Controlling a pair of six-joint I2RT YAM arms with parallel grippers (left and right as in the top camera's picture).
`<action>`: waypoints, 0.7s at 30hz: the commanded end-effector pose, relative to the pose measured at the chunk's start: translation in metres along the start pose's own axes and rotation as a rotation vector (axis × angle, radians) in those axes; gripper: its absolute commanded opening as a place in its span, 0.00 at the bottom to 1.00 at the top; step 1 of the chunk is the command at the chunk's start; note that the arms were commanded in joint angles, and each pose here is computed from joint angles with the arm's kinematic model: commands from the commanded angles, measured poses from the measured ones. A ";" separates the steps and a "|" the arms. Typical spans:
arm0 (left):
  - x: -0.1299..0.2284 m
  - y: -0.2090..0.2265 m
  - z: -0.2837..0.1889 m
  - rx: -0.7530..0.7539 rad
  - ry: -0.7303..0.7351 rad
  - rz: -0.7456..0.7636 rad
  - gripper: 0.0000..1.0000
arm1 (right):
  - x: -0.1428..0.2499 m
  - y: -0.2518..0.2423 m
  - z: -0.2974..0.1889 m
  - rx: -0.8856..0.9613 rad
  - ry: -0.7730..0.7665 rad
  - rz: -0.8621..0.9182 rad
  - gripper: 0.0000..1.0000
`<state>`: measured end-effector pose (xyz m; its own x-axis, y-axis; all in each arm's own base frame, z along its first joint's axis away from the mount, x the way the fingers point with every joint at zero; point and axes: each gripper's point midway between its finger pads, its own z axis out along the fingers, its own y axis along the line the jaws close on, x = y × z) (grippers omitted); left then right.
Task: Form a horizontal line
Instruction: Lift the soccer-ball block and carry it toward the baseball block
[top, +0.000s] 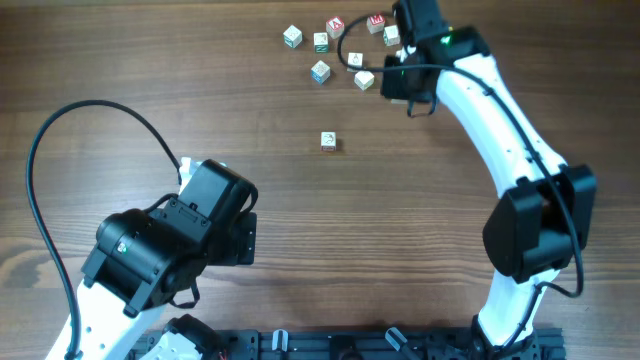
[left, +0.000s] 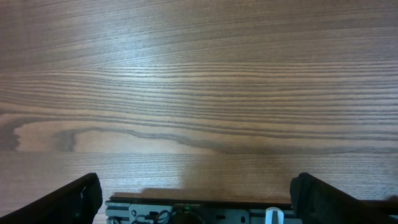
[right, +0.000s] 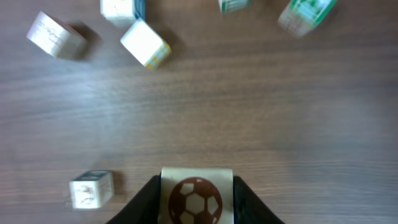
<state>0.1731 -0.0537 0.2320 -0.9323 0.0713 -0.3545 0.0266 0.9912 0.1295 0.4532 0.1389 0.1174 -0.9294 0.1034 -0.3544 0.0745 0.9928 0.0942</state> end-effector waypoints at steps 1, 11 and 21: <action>-0.001 0.003 0.001 -0.018 -0.004 -0.001 1.00 | 0.031 0.008 0.040 -0.075 0.079 0.026 0.28; -0.001 0.003 0.001 -0.018 -0.004 -0.001 1.00 | 0.062 0.038 0.076 -0.200 0.073 -0.015 0.28; -0.001 0.003 0.001 -0.017 -0.004 -0.001 1.00 | 0.069 0.064 0.076 -0.073 -0.030 -0.047 0.29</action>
<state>0.1729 -0.0536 0.2320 -0.9326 0.0714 -0.3539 0.0266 0.9912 0.1299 0.4180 0.2242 0.0344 -0.9358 0.0105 -0.3524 -0.0769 0.9694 0.2331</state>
